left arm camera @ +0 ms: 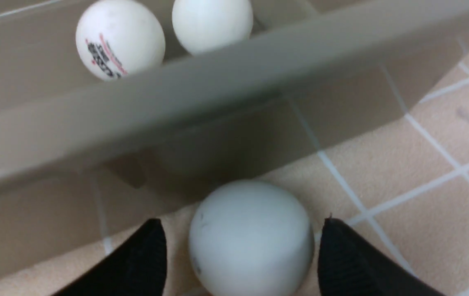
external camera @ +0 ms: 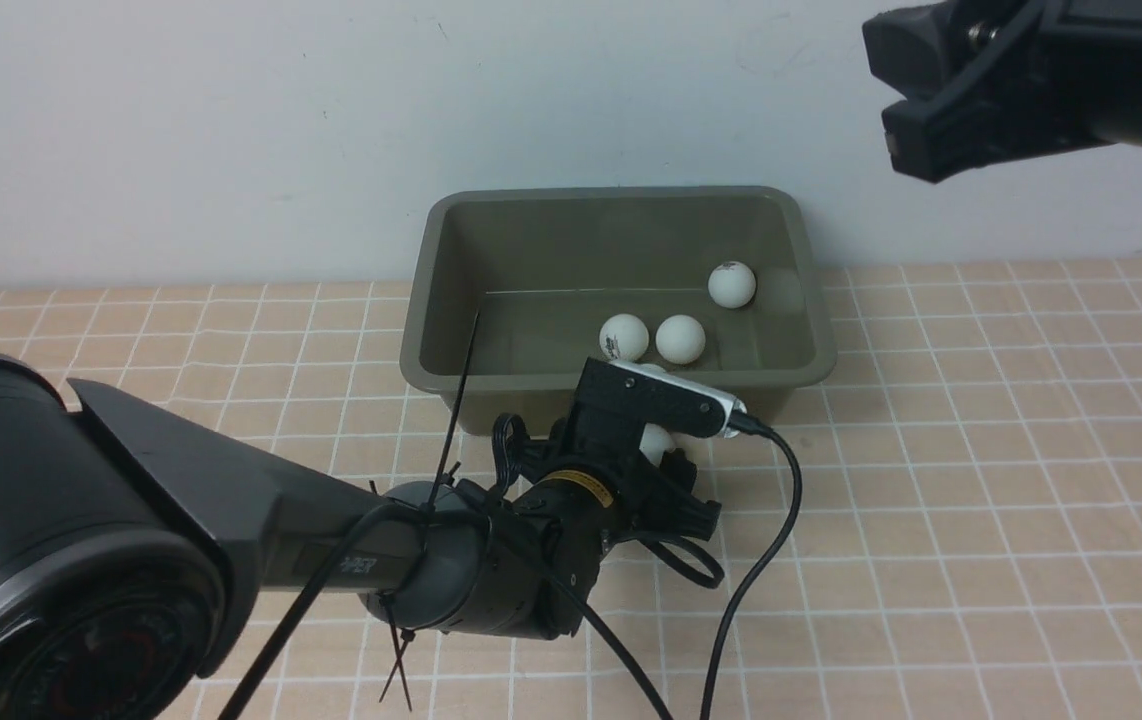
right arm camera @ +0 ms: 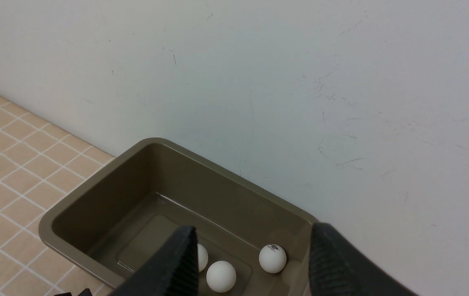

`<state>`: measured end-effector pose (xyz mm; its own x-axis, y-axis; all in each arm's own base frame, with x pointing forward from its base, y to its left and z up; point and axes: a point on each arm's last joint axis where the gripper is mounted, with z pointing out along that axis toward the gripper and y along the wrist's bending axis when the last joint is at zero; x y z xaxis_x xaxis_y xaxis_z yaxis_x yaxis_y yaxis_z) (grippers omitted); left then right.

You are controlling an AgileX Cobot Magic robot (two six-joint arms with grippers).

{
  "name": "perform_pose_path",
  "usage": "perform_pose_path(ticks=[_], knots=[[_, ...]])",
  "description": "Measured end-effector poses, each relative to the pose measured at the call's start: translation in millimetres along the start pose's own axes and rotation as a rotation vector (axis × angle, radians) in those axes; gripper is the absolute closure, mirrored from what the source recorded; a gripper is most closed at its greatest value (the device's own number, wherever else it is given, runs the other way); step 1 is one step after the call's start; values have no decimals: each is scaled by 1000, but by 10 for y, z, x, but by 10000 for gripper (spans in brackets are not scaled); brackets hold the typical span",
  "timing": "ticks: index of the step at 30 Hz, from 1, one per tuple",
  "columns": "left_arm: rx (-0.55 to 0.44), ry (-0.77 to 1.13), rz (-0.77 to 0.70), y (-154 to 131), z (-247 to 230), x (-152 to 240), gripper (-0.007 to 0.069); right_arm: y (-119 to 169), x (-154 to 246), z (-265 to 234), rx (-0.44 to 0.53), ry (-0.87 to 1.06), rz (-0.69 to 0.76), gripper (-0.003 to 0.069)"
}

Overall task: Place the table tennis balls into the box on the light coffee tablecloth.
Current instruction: 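Reach for and grasp a ping pong ball on the table beside the basket, then drop the ball into the bin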

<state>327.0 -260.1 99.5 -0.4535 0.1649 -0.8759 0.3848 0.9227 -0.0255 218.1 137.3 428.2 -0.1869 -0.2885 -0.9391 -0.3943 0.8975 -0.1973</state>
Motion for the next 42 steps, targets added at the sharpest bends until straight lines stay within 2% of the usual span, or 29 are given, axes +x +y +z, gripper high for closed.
perform_pose_path(ticks=[4,8,16,26,32,37,42], knots=[[2,8,11,-1,23,44,222,0,0,0,0,0,1,311],[-15,-3,-14,14,29,45,312,0,0,0,0,0,2,311],[7,-35,6,-56,-31,-47,309,-3,-1,0,3,-1,-8,312],[151,25,62,-315,-373,-347,309,-12,-6,0,13,-6,-27,312],[225,-80,144,-391,-700,-733,309,-12,-6,0,13,-6,-27,312],[198,-155,132,-231,-830,-974,309,-12,-6,0,13,-6,-27,312],[88,-166,98,242,-736,-1073,309,-12,-6,0,13,-6,-27,312]])
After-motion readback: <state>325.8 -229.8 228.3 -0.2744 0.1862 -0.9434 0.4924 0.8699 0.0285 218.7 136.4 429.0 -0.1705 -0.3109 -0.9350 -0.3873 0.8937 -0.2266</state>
